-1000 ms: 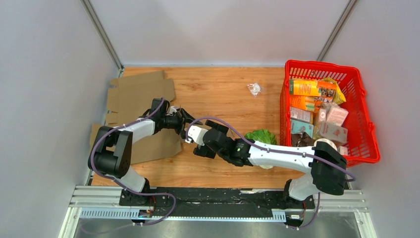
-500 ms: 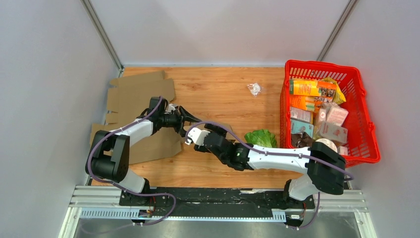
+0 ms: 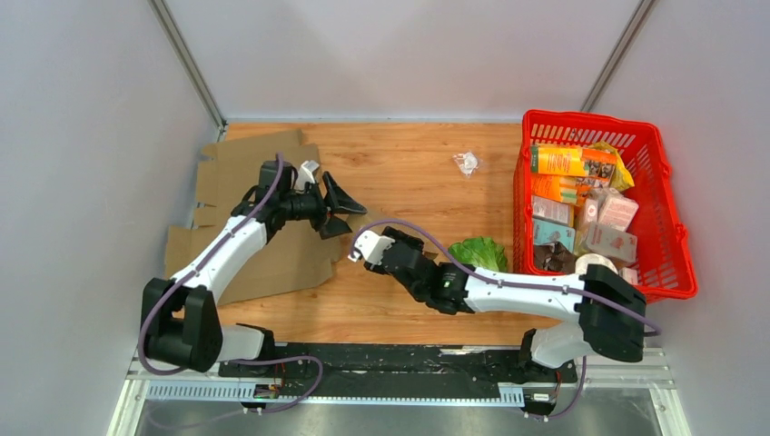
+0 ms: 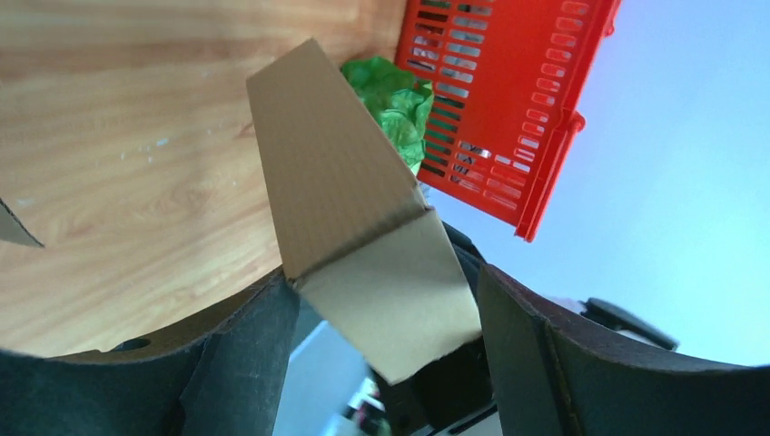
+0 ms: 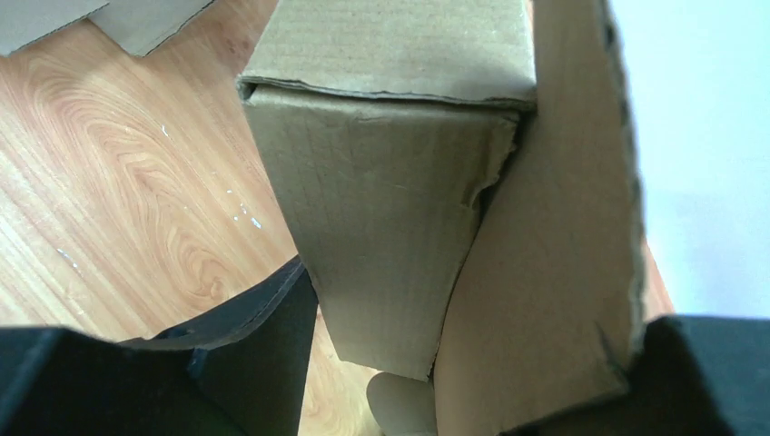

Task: Fold the paper box

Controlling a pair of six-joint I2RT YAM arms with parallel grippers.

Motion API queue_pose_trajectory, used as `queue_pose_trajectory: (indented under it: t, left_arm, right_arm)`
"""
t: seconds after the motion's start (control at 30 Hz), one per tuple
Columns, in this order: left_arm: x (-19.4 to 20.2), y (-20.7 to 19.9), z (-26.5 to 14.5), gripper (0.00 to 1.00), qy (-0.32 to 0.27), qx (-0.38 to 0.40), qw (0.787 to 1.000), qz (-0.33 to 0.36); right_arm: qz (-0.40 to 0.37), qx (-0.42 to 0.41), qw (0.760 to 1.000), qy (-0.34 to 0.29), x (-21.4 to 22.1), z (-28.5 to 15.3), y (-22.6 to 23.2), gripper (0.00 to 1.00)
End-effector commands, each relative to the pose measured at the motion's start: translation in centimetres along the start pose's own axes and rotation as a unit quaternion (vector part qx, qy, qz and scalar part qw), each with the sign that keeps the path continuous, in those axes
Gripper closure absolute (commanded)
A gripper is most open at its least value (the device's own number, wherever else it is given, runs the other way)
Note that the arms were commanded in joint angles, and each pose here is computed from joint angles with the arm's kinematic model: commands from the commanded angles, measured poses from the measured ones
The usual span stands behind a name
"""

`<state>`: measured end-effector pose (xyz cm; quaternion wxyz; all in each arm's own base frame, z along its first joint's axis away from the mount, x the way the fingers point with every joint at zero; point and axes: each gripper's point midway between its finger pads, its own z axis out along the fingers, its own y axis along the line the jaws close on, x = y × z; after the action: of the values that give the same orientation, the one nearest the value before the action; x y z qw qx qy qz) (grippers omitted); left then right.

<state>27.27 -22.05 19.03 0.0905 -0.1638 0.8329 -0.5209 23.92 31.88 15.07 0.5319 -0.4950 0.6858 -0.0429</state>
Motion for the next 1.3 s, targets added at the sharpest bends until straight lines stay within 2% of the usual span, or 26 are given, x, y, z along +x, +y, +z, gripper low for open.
queue_pose_trajectory:
  t: [0.0, 0.13, 0.23, 0.27, 0.3, 0.33, 0.4, 0.43, 0.5, 0.53, 0.6, 0.63, 0.7, 0.73, 0.77, 0.8, 0.87, 0.93, 1.0, 1.07, 1.13, 1.27]
  left_arm:
    - [-0.4, -0.8, -1.2, 0.21, -0.029, -0.005, 0.995, 0.094]
    - [0.2, 0.6, -0.1, 0.21, -0.003, 0.012, 0.997, 0.080]
    - [0.3, 2.5, 0.0, 0.21, -0.005, -0.020, 0.997, 0.075]
    - [-0.1, 2.5, -0.3, 0.20, -0.020, -0.034, 0.995, 0.089]
    - [-1.3, 2.8, -1.1, 0.20, -0.062, -0.067, 0.989, 0.113]
    - [-1.1, 4.3, -2.2, 0.20, -0.068, -0.115, 0.982, 0.134]
    - [-2.6, 4.1, -4.3, 0.20, -0.121, -0.157, 0.965, 0.170]
    - [-3.5, 3.9, -6.1, 0.20, -0.169, -0.178, 0.949, 0.197]
    - [-3.9, 3.3, -8.1, 0.20, -0.220, -0.183, 0.932, 0.224]
    - [-4.1, 2.7, -8.5, 0.21, -0.232, -0.174, 0.925, 0.245]
    - [-3.0, 2.0, -8.4, 0.23, -0.228, -0.143, 0.924, 0.270]
    - [-3.0, 1.4, -8.3, 0.25, -0.229, -0.124, 0.921, 0.290]
    - [-1.9, 1.6, -7.5, 0.28, -0.205, -0.099, 0.926, 0.301]
    - [-1.7, 1.7, -7.4, 0.29, -0.203, -0.092, 0.925, 0.306]
    - [-1.4, 2.5, -7.0, 0.29, -0.197, -0.093, 0.928, 0.302]
    - [-1.0, 2.6, -7.0, 0.29, -0.196, -0.087, 0.929, 0.303]
    - [-0.8, 3.0, -6.5, 0.31, -0.200, -0.067, 0.932, 0.295]
    - [-0.7, 1.6, -6.2, 0.35, -0.216, -0.022, 0.933, 0.286]
    - [-0.7, 2.3, -5.5, 0.37, -0.213, -0.013, 0.939, 0.271]
    - [-1.1, 3.0, -5.3, 0.40, -0.219, -0.024, 0.943, 0.249]
    - [-1.5, 3.8, -4.9, 0.41, -0.218, -0.035, 0.948, 0.229]
    - [-1.8, 4.5, -4.0, 0.43, -0.204, -0.042, 0.955, 0.212]
  right_arm:
    - [0.050, -0.002, 0.999, -0.002, 0.3, -1.9, -0.6, 0.48]
    - [0.079, 0.009, 0.997, -0.019, 0.1, -3.3, -1.6, 0.49]
    - [0.094, 0.005, 0.996, -0.008, -0.1, -4.1, -2.1, 0.50]
    - [0.097, 0.004, 0.995, 0.004, 0.1, -4.3, -2.2, 0.50]
    - [0.089, -0.003, 0.996, 0.027, 0.4, -5.0, -2.4, 0.49]
    - [0.107, -0.021, 0.993, 0.037, 0.5, -5.4, -1.8, 0.49]
    - [0.107, -0.056, 0.990, 0.078, 1.2, -6.9, -1.4, 0.50]
    - [0.116, -0.086, 0.986, 0.088, 1.0, -7.5, -0.6, 0.50]
    - [0.128, -0.122, 0.976, 0.128, 1.5, -9.1, -0.4, 0.49]
    - [0.142, -0.167, 0.963, 0.155, 1.7, -9.5, 1.1, 0.47]
    - [0.134, -0.185, 0.948, 0.221, 3.3, -10.7, 0.9, 0.48]
    - [0.138, -0.211, 0.942, 0.223, 2.3, -11.1, 1.3, 0.46]
    - [0.119, -0.250, 0.911, 0.305, 4.2, -11.6, 2.5, 0.46]
    - [0.115, -0.251, 0.909, 0.312, 3.5, -11.3, 2.3, 0.49]
    - [0.105, -0.261, 0.897, 0.340, 4.4, -10.6, 3.2, 0.49]
    - [0.099, -0.264, 0.896, 0.344, 4.5, -10.2, 3.3, 0.49]
    - [0.110, -0.264, 0.894, 0.345, 4.6, -9.0, 3.5, 0.49]
    - [0.108, -0.269, 0.898, 0.330, 4.3, -7.2, 3.9, 0.48]
    - [0.115, -0.261, 0.905, 0.315, 4.0, -5.5, 4.0, 0.48]
    - [0.115, -0.258, 0.908, 0.310, 4.1, -4.7, 4.3, 0.43]
    - [0.113, -0.256, 0.909, 0.310, 4.9, -3.9, 4.9, 0.31]
    - [0.119, -0.239, 0.913, 0.307, 6.1, -3.1, 5.1, 0.22]
